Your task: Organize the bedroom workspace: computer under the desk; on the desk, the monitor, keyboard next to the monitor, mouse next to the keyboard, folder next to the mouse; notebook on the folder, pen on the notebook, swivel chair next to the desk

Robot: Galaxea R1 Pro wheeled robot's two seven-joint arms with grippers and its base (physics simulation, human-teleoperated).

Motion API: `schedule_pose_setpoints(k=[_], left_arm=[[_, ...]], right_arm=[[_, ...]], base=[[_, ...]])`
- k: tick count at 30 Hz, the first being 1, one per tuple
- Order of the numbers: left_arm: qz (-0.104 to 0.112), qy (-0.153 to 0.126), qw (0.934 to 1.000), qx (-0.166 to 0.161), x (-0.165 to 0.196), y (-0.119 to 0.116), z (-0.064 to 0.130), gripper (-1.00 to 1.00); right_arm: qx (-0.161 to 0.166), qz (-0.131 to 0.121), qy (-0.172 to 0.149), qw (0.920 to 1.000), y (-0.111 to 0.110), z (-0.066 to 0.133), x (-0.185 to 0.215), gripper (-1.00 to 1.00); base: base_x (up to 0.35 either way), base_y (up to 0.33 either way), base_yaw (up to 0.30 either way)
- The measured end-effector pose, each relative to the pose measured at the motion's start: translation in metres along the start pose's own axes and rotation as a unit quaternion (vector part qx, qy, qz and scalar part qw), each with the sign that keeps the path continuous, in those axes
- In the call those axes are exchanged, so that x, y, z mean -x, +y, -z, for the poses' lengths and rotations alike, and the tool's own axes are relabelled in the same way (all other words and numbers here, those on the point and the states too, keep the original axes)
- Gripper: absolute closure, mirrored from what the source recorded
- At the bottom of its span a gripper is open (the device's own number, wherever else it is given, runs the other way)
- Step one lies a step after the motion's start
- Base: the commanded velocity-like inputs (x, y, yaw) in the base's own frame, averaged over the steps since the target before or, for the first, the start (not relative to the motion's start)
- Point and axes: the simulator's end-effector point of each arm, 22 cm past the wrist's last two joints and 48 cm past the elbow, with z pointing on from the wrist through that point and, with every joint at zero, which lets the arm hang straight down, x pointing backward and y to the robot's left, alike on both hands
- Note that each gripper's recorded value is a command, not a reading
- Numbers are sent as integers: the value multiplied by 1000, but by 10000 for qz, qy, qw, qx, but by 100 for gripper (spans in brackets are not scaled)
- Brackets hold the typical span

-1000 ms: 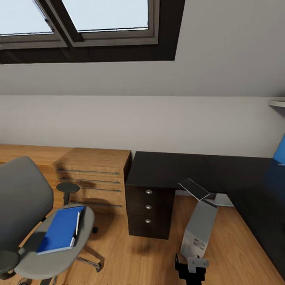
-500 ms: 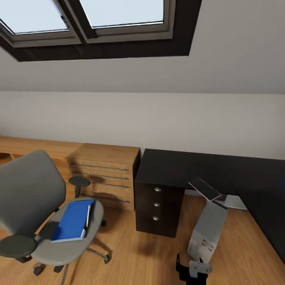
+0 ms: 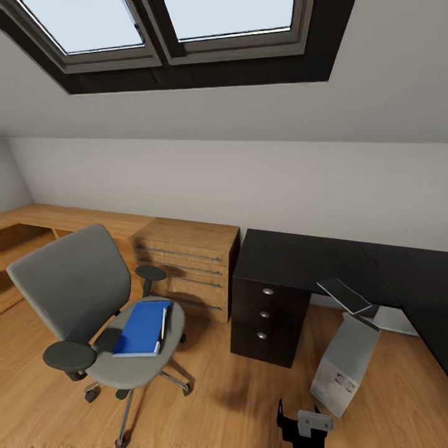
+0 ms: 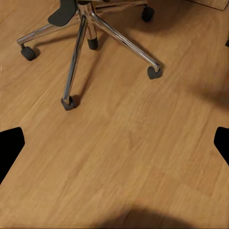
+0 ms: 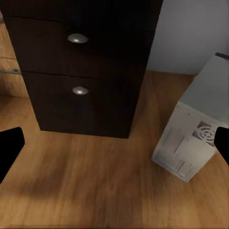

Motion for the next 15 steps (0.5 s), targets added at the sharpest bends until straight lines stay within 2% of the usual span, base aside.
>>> schedule_pose_setpoints(k=[15], left_arm=[[128, 84, 9997, 164, -5, 9, -1, -100]], right_arm=[[14, 19, 54, 10000, 1, 1, -5, -100]], base=[[0, 0, 246]])
